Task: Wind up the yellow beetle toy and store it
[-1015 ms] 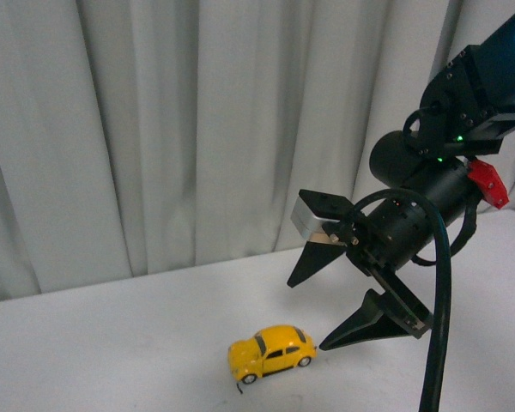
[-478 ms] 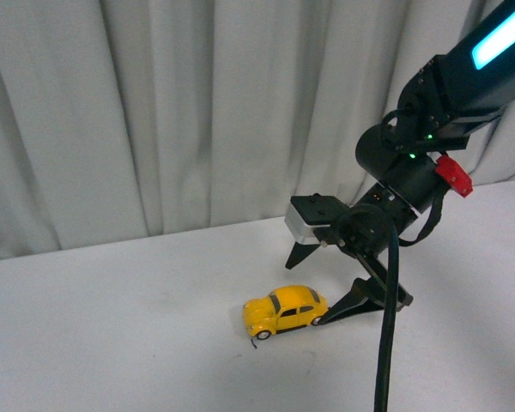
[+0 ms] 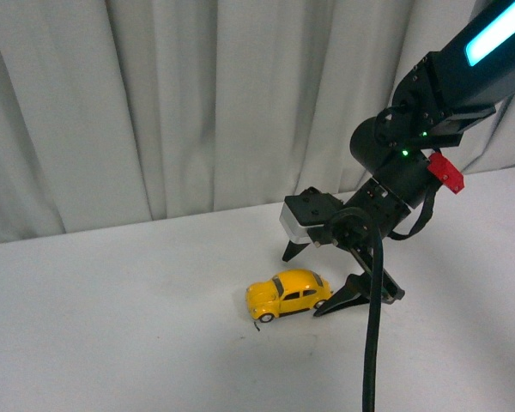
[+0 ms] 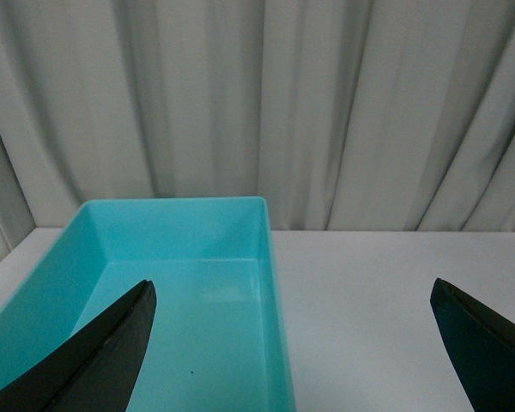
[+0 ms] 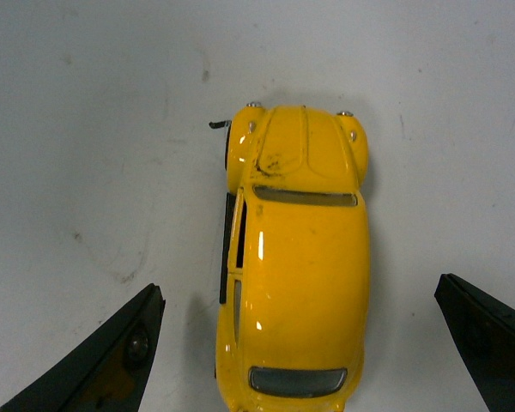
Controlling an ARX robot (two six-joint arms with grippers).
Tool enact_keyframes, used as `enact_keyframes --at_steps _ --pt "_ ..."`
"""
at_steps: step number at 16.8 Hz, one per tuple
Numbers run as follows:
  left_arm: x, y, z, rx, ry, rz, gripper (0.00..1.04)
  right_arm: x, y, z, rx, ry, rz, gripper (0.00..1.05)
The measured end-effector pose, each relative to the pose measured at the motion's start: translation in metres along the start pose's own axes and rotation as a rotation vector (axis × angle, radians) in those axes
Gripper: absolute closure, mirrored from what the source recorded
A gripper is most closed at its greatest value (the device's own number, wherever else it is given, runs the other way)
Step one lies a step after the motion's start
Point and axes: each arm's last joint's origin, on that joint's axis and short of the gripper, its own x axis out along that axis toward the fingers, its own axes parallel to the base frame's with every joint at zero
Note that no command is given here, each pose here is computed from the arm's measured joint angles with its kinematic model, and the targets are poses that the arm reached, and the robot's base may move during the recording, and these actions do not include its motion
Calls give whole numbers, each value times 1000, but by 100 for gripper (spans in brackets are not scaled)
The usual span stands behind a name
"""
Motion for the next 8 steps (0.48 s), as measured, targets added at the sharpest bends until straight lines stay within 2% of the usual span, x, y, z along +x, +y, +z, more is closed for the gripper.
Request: enact_keyframes --at_steps 3,6,7,8 --pt "0 0 0 0 0 0 7 1 -1 2 -6 -1 0 8" --pt "0 0 0 0 0 0 7 9 -3 7 -6 -20 -8 35" --pt "0 0 0 0 0 0 7 11 -4 9 3 -24 -13 38" --pt "0 0 0 0 0 0 7 19 2 8 79 -27 -3 43"
